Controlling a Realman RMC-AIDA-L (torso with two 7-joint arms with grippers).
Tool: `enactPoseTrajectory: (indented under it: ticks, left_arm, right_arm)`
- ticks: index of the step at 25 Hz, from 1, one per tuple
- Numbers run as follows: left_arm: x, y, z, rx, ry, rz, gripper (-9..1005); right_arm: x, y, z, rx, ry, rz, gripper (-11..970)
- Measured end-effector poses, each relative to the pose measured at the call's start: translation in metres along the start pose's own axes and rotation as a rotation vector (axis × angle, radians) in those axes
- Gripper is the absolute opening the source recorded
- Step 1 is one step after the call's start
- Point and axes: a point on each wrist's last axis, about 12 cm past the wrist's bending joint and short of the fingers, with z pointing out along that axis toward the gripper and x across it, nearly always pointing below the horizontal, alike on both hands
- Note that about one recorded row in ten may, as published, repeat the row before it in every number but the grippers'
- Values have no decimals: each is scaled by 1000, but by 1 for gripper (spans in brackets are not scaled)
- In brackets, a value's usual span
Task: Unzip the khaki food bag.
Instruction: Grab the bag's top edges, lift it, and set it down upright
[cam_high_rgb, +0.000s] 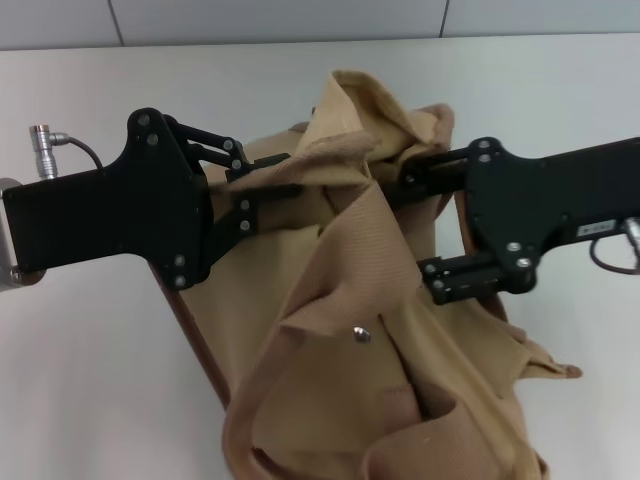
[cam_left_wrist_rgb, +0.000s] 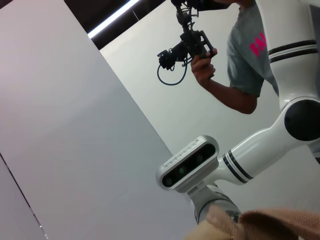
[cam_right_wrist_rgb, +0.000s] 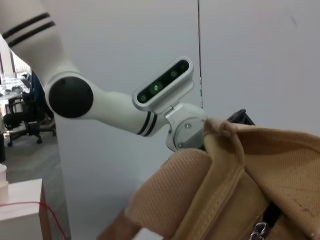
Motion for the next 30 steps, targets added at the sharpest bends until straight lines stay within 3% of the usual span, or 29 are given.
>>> enactPoseTrajectory:
  ticks: [9, 14, 19, 29, 30]
  left_arm:
    - [-1, -2, -1, -9, -9, 6, 61]
    - [-2, -2, -2, -12, -11, 8, 62]
    - [-2, -3, -2, -12, -12, 7, 62]
    - [-2, -2, -1, -12, -13, 9, 63]
    - [-2, -2, -1, -12, -13, 9, 63]
  right_arm:
    - [-6, -9, 19, 13, 59, -50, 575]
    - [-10, -8, 16, 38, 62, -69, 338]
    - [-10, -9, 22, 23, 74, -74, 251]
    - [-13, -13, 32, 40, 127, -68, 314]
    - [-13, -13, 32, 40, 127, -68, 354]
